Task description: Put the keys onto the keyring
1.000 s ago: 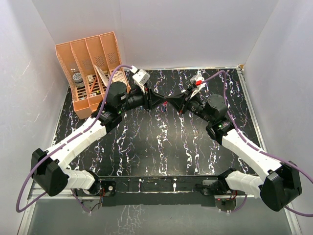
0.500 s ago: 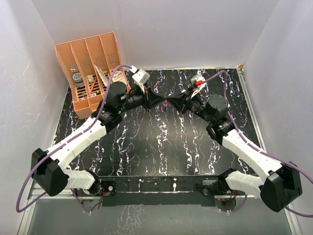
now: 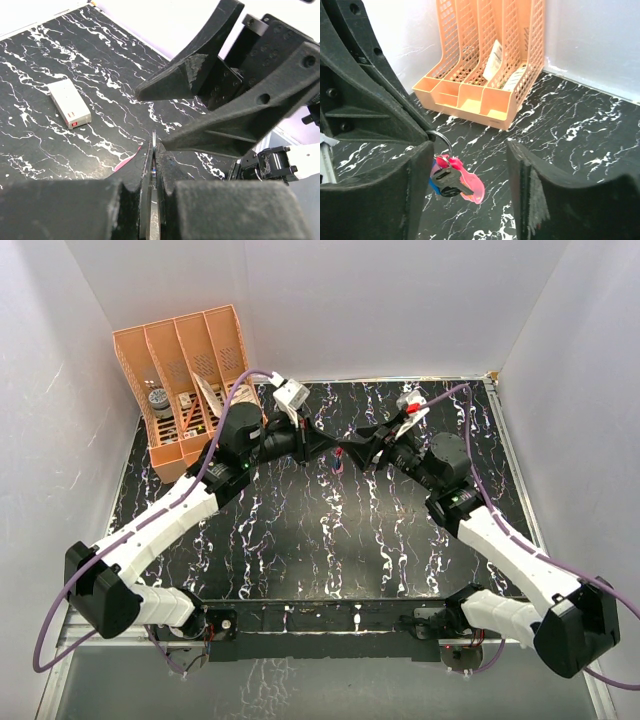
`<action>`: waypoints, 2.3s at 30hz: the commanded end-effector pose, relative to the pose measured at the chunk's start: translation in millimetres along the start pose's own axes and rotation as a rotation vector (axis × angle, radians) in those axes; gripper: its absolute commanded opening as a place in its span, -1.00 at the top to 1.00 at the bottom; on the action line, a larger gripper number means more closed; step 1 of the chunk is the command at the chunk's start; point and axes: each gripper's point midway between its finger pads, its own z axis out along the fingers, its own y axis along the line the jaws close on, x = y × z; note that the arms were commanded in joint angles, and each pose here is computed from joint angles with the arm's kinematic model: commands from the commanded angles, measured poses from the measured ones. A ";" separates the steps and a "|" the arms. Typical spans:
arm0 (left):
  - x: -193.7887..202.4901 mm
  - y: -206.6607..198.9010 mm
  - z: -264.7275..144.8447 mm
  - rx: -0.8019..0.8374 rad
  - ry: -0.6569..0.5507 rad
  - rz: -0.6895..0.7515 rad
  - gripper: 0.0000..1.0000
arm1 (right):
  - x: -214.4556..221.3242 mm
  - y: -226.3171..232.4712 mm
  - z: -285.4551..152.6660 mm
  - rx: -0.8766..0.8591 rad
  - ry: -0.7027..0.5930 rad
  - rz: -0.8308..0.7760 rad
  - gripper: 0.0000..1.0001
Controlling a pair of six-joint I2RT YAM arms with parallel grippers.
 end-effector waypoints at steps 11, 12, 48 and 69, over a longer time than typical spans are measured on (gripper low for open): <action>-24.4 -0.6 6.0 -0.037 0.095 0.035 1.00 | -34.4 18.7 -24.8 -0.023 -0.048 -0.102 -0.96; -24.5 -1.2 7.1 -0.032 0.099 0.033 1.00 | -30.2 17.8 -21.9 -0.026 -0.035 -0.091 -0.96; -14.6 -14.3 3.9 0.015 0.218 -0.045 1.00 | 2.1 -42.2 13.1 0.214 -0.002 0.019 -0.96; -12.1 -23.0 -5.1 0.035 0.265 -0.065 1.00 | -1.0 -74.9 -10.5 0.298 -0.007 0.002 -0.96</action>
